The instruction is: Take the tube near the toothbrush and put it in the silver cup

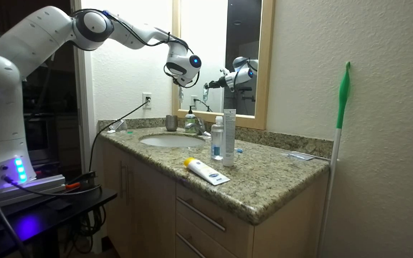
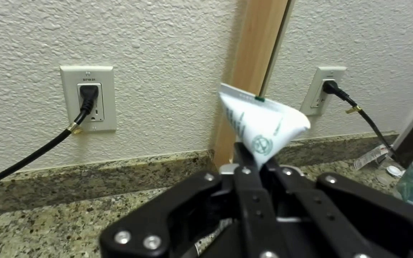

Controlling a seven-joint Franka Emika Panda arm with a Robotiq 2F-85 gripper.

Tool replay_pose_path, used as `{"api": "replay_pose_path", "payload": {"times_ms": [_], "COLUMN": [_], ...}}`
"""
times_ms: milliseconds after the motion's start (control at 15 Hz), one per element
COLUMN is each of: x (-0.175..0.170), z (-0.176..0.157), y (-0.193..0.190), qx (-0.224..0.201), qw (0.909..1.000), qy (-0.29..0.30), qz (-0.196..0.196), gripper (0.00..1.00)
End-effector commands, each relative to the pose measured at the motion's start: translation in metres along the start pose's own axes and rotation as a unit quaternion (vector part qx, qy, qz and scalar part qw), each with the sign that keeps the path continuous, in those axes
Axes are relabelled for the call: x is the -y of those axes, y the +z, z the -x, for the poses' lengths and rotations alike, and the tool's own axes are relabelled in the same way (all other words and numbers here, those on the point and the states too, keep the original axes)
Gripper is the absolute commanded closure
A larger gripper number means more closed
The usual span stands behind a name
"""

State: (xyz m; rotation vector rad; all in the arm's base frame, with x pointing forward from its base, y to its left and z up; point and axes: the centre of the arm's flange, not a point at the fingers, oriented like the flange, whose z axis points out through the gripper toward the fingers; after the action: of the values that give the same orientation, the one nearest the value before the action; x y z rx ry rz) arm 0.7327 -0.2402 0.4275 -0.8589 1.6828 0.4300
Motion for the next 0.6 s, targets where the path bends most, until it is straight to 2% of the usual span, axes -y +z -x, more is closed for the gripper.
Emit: {"api": "replay_pose_path", "payload": {"times_ms": [0,333,400,533], "x": [0.002,-0.006,-0.004,-0.008], "z": [-0.005,-0.041,-0.033,-0.046], "y": [0.001,0.027,0.016,0.026], "qx": [-0.003,-0.003,-0.008,-0.009], "qw": [1.0000,0.9995,0.9997,0.9994], "qy": [0.005,0.029,0.020,0.029], "qz": [-0.001,0.015,0.010,0.017], "gripper": [0.98,0.98,0.92,0.92]}}
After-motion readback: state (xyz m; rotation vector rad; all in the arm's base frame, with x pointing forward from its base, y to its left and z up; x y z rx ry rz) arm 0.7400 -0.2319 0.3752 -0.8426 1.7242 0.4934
